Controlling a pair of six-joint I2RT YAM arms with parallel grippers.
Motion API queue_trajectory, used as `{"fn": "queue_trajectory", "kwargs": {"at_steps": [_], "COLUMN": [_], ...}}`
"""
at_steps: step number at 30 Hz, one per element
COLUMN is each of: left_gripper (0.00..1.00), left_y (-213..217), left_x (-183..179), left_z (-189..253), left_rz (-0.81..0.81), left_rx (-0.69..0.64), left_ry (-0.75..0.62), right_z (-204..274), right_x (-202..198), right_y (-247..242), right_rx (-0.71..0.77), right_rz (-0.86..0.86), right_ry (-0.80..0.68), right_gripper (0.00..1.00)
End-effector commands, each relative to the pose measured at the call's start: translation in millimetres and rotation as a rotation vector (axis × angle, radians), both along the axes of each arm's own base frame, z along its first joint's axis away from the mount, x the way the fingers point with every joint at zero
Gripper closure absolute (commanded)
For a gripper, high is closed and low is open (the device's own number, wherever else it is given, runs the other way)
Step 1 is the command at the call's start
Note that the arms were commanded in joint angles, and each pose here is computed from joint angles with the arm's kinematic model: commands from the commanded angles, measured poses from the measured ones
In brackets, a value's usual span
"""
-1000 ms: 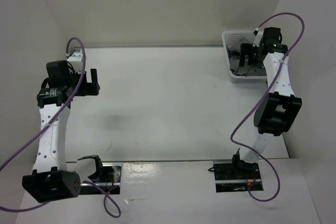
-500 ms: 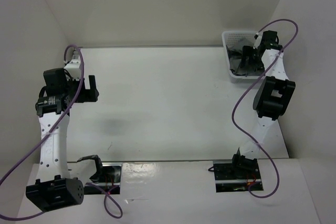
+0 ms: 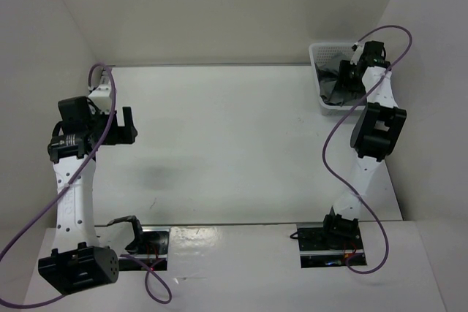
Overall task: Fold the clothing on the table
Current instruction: Grab the skirt from the pile, then move the skirt to the center of the board
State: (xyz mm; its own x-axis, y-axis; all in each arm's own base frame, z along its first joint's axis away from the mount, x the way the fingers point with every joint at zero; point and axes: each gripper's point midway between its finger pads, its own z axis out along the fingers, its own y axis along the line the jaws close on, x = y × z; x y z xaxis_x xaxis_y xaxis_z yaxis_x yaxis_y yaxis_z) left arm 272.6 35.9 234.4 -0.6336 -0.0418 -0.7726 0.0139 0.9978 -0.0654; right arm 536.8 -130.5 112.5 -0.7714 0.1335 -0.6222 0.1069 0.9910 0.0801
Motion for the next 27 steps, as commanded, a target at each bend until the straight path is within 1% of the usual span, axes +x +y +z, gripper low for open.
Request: {"fn": "queue_trajectory", "kwargs": {"at_steps": [1, 2, 4, 5, 8, 9, 11, 12, 13, 15, 16, 18, 19, 21, 22, 23, 24, 25, 26, 27], "left_gripper": [0.0, 0.0, 0.0, 0.0, 0.0, 0.0, 0.0, 0.0, 0.0, 0.0, 0.0, 0.0, 0.0, 0.0, 0.0, 0.0, 0.0, 0.0, 0.0, 0.0], "left_y": [-3, -3, -4, -2, -3, -3, -4, -4, -4, -4, -4, -3, -3, -4, -4, -1, -1, -1, 1, 1], "left_x": [-3, -3, -4, -4, -5, -7, -8, -8, -9, -10, -10, -11, -12, -13, -13, -15, -15, -17, -18, -20], "left_z": [-4, -4, -8, -8, -5, -7, -4, -4, -2, 0, 0, 3, 5, 7, 7, 10, 10, 13, 15, 14], "left_rz": [-0.03, -0.03, -0.03, -0.033, -0.033, -0.033, -0.033, -0.033, -0.033, -0.033, -0.033, -0.026, -0.026, -0.026, -0.026, -0.013, -0.015, -0.013, -0.004, -0.004], "left_rx": [-0.008, -0.008, -0.011, -0.01, -0.007, -0.01, -0.007, -0.007, -0.004, -0.001, -0.001, 0.008, 0.008, 0.011, 0.011, 0.014, 0.005, 0.004, 0.007, 0.004], "left_ry": [0.007, 0.007, 0.016, 0.014, 0.005, 0.013, 0.005, 0.005, -0.005, -0.014, -0.014, -0.023, -0.023, -0.031, -0.031, -0.041, -0.045, -0.058, -0.067, -0.058], "right_z": [20, 25, 28, 28, 45, 65, 88, 107, 145, 182, 226, 261, 295, 318, 332, 352, 359, 363, 363, 346], "right_x": [24, 30, 31, 32, 30, 28, 24, 24, 20, 10, 4, -8, -27, -50, -68, -90, -105, -129, -139, -151], "right_y": [0, 5, 5, 11, 14, 19, 24, 25, 32, 40, 55, 80, 99, 142, 169, 187, 211, 229, 239, 261], "right_rx": [0.004, -0.001, -0.019, -0.019, -0.043, -0.034, -0.028, -0.039, -0.033, -0.026, -0.017, 0.002, 0.006, 0.052, 0.114, 0.125, 0.15, 0.161, 0.157, 0.181], "right_rz": [0.01, 0.021, 0.014, 0.023, 0.04, 0.057, 0.073, 0.074, 0.101, 0.125, 0.165, 0.229, 0.292, 0.441, 0.569, 0.646, 0.738, 0.839, 0.884, 0.946], "right_ry": [-0.086, -0.102, -0.1, -0.1, -0.12, -0.161, -0.201, -0.237, -0.309, -0.359, -0.445, -0.502, -0.572, -0.617, -0.649, -0.694, -0.712, -0.723, -0.723, -0.669], "right_gripper": [0.43, 0.64, 0.89, 1.0, 1.0, 1.0, 1.0, 1.0, 1.0, 1.0, 1.0, 1.0, 1.0, 1.0, 1.0, 1.0, 1.0, 1.0, 1.0, 1.0]}}
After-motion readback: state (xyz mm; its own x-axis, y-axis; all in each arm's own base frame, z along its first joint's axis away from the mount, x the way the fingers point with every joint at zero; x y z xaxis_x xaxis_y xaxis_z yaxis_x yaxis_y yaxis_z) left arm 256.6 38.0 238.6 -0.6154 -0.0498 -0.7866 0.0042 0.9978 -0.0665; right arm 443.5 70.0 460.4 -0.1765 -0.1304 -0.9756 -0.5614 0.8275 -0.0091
